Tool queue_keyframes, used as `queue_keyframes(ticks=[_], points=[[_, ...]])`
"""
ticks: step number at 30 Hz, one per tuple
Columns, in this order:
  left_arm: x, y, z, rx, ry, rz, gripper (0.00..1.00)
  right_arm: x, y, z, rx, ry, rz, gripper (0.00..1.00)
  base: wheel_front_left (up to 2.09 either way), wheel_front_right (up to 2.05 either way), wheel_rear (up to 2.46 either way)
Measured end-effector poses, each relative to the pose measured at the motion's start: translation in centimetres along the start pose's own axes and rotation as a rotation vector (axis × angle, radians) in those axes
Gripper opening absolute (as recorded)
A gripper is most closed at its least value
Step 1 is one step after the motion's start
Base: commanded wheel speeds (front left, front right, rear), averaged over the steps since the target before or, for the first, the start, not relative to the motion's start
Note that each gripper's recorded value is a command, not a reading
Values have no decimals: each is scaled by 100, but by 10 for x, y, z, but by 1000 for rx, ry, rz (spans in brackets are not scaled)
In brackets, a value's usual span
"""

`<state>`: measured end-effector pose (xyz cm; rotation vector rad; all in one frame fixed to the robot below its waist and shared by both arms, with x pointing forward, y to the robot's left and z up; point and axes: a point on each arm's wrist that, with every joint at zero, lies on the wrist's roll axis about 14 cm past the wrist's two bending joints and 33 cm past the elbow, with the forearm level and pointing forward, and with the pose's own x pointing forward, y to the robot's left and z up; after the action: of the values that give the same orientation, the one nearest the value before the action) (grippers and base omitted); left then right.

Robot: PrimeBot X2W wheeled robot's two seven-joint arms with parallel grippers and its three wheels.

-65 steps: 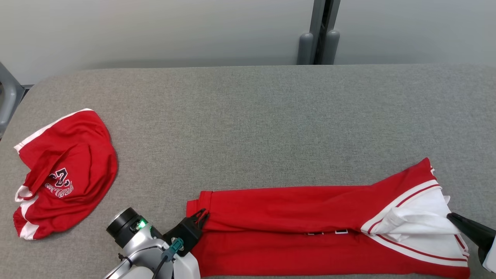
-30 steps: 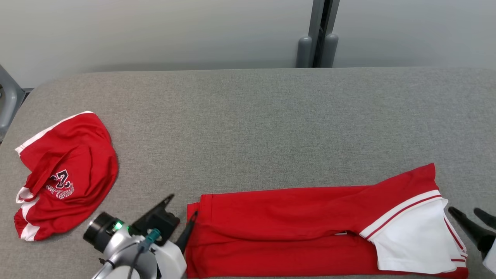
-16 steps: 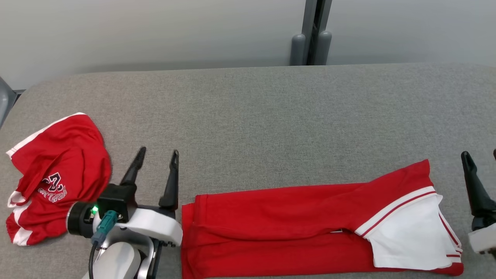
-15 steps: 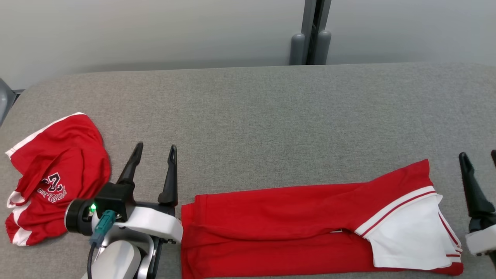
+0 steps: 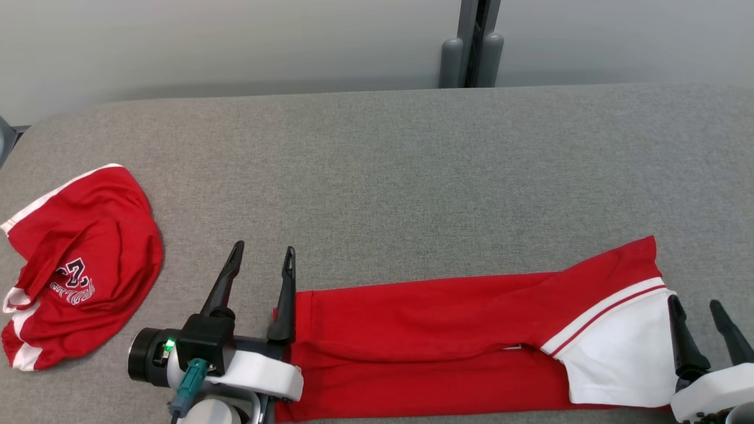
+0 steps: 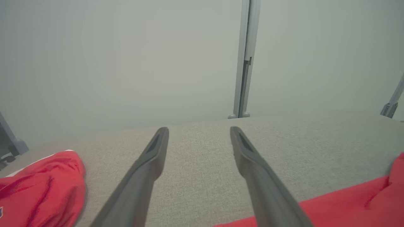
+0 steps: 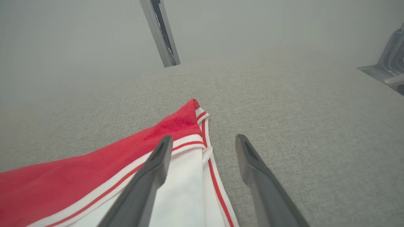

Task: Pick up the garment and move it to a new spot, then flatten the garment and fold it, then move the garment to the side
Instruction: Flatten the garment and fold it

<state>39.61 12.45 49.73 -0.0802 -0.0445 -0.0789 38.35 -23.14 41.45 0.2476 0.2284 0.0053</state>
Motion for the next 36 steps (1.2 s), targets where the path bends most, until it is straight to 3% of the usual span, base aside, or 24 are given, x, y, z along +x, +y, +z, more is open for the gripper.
queue_keyframes(ticks=[11,19,20,21,27,36], points=[[-4,11,-13,59,35,9,100,5,-1,-44,-14,161,3,100,0,0,0],[-3,15,-14,69,38,16,100,6,2,-58,23,204,-5,100,0,0,0],[-3,15,-14,70,38,15,100,6,4,-60,24,212,1,58,0,0,0],[-3,15,-14,72,37,15,100,6,5,-62,27,217,5,1,0,0,0],[0,15,-13,70,32,18,100,8,15,-59,60,211,33,0,0,0,0],[2,10,-9,62,19,3,100,1,-36,-37,41,166,-90,0,0,0,0]])
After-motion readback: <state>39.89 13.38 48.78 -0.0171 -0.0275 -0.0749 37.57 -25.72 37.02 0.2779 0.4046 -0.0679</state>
